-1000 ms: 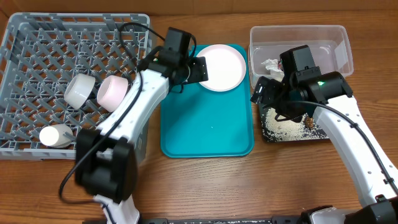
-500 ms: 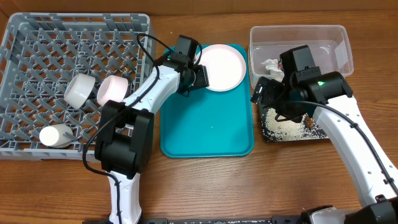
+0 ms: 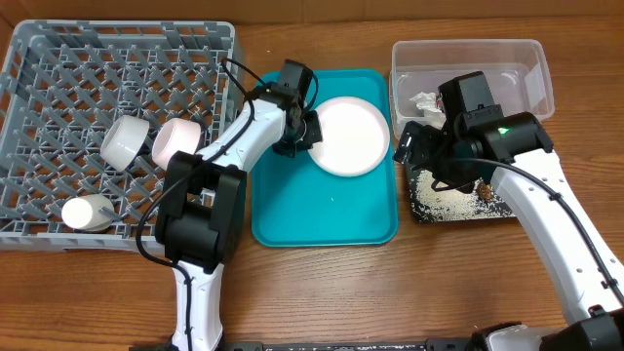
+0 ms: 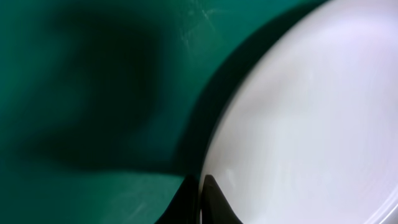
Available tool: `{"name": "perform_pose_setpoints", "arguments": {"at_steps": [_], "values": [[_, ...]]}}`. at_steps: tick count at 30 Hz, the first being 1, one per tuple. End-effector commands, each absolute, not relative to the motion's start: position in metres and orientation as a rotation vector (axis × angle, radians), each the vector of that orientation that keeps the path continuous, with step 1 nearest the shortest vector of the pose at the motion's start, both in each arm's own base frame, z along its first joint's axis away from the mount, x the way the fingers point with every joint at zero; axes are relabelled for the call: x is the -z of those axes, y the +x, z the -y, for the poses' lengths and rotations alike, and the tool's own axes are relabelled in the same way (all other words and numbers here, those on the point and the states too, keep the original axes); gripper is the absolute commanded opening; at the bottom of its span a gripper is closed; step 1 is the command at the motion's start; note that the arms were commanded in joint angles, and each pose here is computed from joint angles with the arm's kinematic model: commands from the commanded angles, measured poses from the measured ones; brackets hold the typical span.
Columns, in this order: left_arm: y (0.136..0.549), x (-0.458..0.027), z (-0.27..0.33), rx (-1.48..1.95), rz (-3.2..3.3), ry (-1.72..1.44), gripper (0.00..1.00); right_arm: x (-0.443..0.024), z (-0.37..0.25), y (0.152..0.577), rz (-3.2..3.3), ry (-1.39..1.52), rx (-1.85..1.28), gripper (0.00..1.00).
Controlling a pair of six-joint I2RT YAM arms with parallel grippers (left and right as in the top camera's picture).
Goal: Sort waste into correct bins and load items into the dishwasher
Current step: 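Lift the white plate with the left gripper and carry it into the rack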
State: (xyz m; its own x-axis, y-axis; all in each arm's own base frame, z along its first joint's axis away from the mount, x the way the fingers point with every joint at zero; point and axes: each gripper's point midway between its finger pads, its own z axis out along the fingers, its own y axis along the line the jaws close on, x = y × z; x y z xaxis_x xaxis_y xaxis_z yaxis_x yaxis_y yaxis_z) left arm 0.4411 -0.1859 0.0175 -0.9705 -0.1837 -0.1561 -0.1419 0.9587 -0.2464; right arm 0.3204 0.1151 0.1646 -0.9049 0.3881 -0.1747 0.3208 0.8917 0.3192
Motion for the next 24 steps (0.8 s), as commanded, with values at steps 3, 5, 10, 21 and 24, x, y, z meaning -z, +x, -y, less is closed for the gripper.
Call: {"name": "perform_pose_setpoints", "arguments": {"at_steps": [3,5,10,21,24], "values": [[0.466,-0.066,0.178,0.282,-2.878,-0.108,0.04,-0.170,-0.116,0.320,-2.809,0.522,-0.430,1.00],[0.474,-0.096,0.164,0.190,-2.841,-0.130,0.04,-0.170,-0.116,0.320,-2.809,0.522,-0.430,1.00],[0.481,-0.174,0.127,-0.050,-2.720,-0.139,0.04,-0.170,-0.116,0.320,-2.812,0.523,-0.428,1.00],[0.436,-0.317,0.027,-0.627,-2.383,-0.296,0.04,-0.170,-0.116,0.321,-2.808,0.522,-0.430,1.00],[0.420,-0.343,-0.001,-0.840,-2.283,-0.331,0.04,-0.170,-0.116,0.321,-2.808,0.522,-0.430,1.00]]}}
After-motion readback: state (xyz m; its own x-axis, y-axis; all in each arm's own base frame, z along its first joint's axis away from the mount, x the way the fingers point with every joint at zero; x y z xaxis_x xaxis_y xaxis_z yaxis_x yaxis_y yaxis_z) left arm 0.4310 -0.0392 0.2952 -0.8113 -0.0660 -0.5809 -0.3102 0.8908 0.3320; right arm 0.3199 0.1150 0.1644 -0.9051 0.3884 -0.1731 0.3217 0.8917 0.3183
